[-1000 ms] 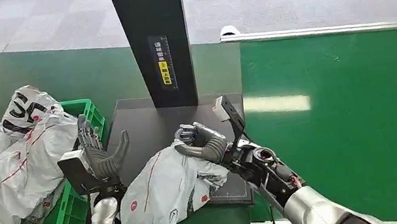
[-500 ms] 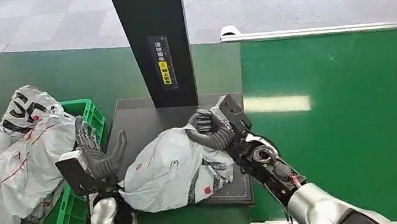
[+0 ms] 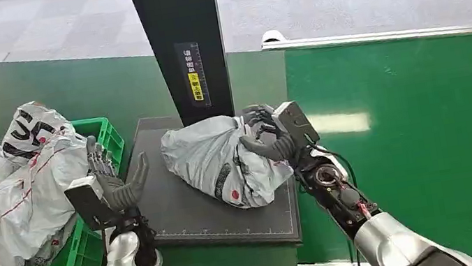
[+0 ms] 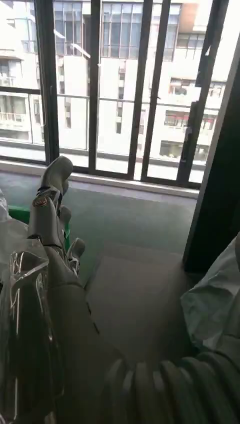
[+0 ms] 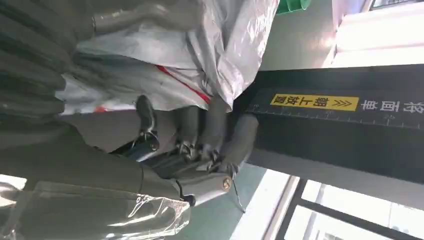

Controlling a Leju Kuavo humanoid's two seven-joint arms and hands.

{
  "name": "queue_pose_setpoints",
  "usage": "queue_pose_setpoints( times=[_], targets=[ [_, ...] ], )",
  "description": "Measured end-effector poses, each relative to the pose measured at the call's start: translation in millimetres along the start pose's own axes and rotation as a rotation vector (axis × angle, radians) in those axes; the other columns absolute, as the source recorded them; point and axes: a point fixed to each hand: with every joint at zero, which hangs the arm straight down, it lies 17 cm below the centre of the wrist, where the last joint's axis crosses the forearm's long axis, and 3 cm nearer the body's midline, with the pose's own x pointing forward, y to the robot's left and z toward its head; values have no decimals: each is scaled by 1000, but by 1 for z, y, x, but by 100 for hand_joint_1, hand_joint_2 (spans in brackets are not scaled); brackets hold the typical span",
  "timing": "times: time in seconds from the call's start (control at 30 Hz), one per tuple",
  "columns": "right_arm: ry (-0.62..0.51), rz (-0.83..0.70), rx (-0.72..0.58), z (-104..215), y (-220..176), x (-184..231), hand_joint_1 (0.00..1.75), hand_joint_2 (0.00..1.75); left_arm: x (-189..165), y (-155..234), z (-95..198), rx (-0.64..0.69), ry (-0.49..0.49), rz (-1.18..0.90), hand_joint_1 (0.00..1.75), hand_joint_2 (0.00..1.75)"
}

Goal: Moved the parcel from conveyor to table for the left to box.

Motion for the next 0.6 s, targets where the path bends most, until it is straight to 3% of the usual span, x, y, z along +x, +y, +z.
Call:
queue_pose_setpoints(
  times=[0.17,0.6],
  targets=[
    [-11,-84,24,0,2,6,0,175,0,0,0,-3,-4,-9,0,175],
    [-15,-100,16,0,-1,8,0,175,0,0,0,-4,-5,-11,0,175]
  ],
)
